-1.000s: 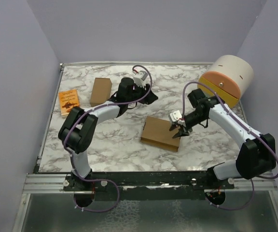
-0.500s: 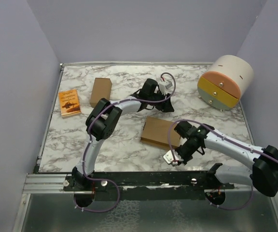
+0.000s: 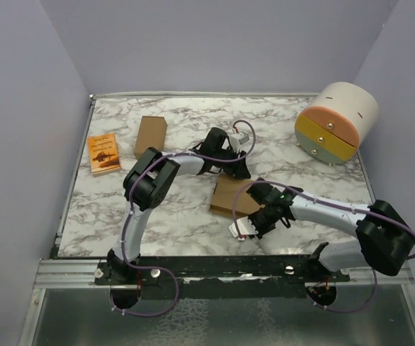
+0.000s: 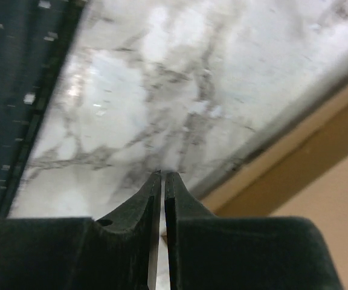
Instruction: Fold the paper box
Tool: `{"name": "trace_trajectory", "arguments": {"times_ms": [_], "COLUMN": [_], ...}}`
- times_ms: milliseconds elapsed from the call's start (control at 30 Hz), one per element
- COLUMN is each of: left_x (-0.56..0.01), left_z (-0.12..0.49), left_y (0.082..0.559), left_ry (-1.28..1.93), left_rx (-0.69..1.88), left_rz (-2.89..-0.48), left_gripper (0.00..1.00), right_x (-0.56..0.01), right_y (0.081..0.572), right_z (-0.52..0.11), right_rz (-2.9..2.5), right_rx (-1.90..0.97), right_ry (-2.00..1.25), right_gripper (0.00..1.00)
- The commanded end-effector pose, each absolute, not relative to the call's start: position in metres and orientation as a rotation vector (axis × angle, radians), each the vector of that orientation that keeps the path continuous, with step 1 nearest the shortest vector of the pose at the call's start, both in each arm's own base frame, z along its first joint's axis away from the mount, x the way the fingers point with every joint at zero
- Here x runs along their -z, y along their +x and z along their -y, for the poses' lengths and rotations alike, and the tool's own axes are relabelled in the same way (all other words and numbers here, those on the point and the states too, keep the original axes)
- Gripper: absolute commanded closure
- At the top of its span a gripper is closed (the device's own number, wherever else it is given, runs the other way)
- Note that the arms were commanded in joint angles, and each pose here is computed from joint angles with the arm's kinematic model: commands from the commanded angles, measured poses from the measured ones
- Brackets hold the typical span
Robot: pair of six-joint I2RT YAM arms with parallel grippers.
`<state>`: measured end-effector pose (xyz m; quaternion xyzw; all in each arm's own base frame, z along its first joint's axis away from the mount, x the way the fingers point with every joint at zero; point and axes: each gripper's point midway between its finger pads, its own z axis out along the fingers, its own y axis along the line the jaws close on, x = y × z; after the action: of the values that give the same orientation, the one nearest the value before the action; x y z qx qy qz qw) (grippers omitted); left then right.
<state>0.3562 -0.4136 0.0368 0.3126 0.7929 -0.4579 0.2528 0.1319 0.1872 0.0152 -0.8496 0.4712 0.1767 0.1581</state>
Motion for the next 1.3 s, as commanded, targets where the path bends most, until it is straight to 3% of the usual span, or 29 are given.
{"name": "trace_trajectory", "arguments": {"times_ms": [0, 367, 733, 833, 900, 1000, 1133, 1267], "left_x": [-0.005, 0.005, -0.001, -0.004, -0.005, -0.014, -0.033, -0.039], "left_z": [0.384, 0.34, 0.328, 0.324, 0.316, 0.305, 0.302, 0.294], "left_y": [0.321, 0.281, 0.263, 0.261, 0.264, 0.273, 0.286, 0.29], "left_ry": [0.841, 0.701, 0.547, 0.503, 0.454, 0.376, 0.336, 0.299], "left_rx": [1.212, 1.121, 1.16, 1.15, 1.105, 1.071, 1.036, 0.982], "left_rz": [-2.298, -2.399, -2.402, -2.408, -2.423, -2.413, -2.364, -2.351], "left_gripper": [0.57, 0.57, 0.56, 0.56, 0.55, 0.54, 0.53, 0.52], "right_x": [-0.015, -0.062, -0.083, -0.087, -0.094, -0.097, -0.092, -0.087], "right_y": [0.182, 0.264, 0.288, 0.279, 0.259, 0.219, 0.167, 0.141], "right_z": [-0.193, -0.199, -0.219, -0.226, -0.223, -0.211, -0.203, -0.205], "right_rz": [-1.464, -1.511, -1.572, -1.581, -1.536, -1.443, -1.272, -1.083], "right_rx": [-0.262, -0.054, -0.115, -0.243, -0.408, -0.637, -0.84, -0.987], "right_ry": [-2.393, -2.181, -1.952, -1.952, -2.007, -2.102, -2.195, -2.249], "right_gripper": [0.92, 0.89, 0.81, 0.78, 0.71, 0.69, 0.72, 0.98]}}
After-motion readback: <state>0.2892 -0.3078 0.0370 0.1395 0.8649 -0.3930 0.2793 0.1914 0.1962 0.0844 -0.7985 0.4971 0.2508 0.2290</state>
